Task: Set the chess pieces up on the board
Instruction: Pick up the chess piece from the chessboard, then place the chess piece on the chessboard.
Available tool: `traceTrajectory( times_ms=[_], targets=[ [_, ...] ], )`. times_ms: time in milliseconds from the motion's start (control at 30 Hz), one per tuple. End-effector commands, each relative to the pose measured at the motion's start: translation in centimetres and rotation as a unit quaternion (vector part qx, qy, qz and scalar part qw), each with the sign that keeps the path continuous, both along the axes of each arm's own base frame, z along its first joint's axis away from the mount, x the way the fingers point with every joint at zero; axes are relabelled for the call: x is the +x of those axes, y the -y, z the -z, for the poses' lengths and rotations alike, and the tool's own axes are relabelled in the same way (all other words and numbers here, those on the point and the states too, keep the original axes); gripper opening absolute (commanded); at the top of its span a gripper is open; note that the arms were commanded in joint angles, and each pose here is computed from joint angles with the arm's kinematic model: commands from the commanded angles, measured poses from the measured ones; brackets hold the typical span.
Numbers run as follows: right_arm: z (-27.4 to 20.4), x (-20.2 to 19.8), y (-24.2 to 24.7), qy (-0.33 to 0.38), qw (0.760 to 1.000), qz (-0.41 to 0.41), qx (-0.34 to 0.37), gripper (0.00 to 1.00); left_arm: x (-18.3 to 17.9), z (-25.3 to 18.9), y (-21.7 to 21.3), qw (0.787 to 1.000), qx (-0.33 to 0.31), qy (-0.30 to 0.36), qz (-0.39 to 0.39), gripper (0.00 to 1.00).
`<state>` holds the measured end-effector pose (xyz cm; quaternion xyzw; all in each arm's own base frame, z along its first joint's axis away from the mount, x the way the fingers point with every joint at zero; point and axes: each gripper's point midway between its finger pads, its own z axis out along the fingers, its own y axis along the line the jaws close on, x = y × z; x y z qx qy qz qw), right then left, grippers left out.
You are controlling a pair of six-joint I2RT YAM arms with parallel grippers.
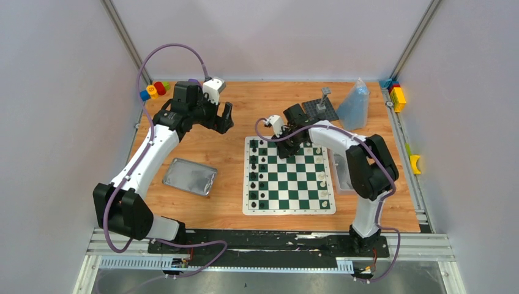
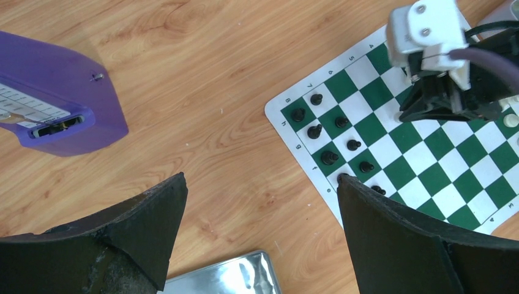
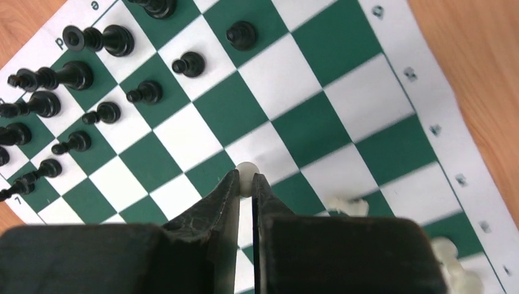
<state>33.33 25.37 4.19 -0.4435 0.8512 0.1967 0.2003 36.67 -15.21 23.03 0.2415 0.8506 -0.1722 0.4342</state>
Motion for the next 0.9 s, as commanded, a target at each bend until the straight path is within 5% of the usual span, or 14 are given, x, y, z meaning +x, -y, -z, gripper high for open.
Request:
traceTrajectory(
  times_ms=[0,333,867],
  targets=[
    [-4.0,0.9,2.6,0.050,0.998,0.025,0.004,0.00,0.4,-1.8,0.3,0.999,-0.021,0.026,0.003,1.00],
    [-3.0,1.2,9.3,0.050,0.994,0.093,-0.036,0.00,0.5,-1.4,0.6,0.999,-0.025,0.020,0.007,1.00],
    [0.4,1.8,11.5,0.058,0.987,0.119,-0.090,0.01,0.3,-1.0,0.6,1.000,-0.024,0.014,0.009,1.00]
  ],
)
